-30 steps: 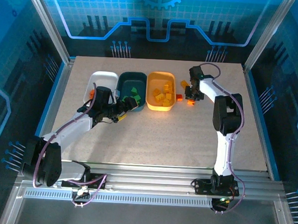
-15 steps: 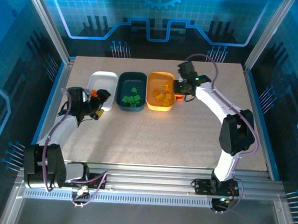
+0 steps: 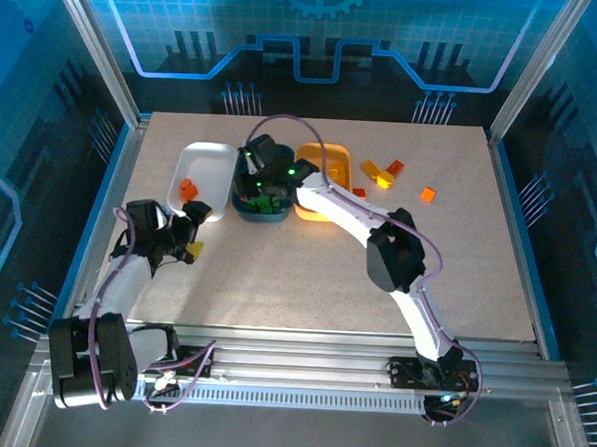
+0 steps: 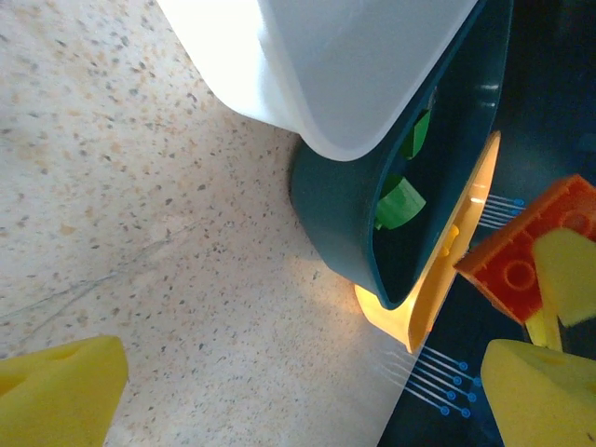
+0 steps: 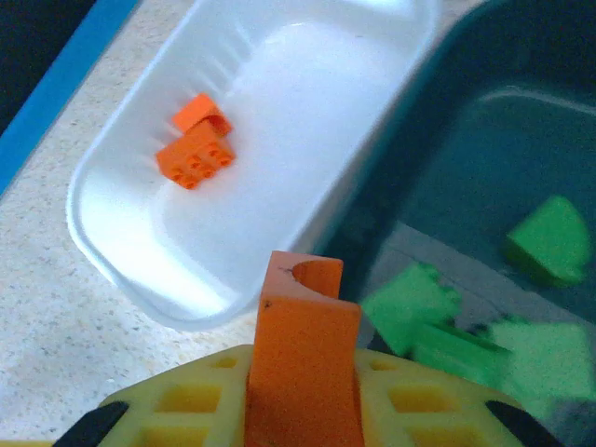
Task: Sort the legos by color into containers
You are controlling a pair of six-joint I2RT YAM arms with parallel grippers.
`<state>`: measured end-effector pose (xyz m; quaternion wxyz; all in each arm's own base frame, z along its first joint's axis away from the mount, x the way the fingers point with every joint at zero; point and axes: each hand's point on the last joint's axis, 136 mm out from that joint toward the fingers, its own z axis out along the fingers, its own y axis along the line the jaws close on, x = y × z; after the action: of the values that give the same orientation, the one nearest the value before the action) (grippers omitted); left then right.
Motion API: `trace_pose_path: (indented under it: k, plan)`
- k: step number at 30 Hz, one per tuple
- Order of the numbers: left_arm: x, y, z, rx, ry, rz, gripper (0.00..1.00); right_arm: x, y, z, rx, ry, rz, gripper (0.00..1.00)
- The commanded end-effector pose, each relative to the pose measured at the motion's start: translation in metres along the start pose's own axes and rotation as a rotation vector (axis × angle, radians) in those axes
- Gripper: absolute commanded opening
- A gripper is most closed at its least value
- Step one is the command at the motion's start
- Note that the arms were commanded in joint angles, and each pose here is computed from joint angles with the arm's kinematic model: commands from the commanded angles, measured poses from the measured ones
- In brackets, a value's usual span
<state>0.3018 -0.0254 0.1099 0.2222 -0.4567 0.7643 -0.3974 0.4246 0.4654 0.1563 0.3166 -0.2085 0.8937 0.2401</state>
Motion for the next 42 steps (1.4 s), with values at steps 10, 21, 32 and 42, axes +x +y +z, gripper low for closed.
trace_pose_path:
  k: [10, 21, 32, 42]
  plan:
    - [-0.011, 0.031, -0.024, -0.045, -0.054, -0.119, 0.99, -0.003, 0.039, 0.062, -0.123, -0.028, -0.085, 0.29]
    - [-0.007, 0.022, -0.022, 0.005, -0.016, -0.087, 0.99, 0.005, 0.055, 0.068, -0.122, -0.006, -0.171, 0.33]
    - [-0.005, 0.010, -0.026, 0.059, -0.014, -0.068, 0.99, -0.009, 0.048, 0.025, -0.043, -0.009, -0.196, 0.62]
    - [0.054, -0.046, 0.002, 0.075, 0.124, 0.264, 0.99, -0.021, -0.160, -0.110, 0.402, -0.134, 0.090, 0.69]
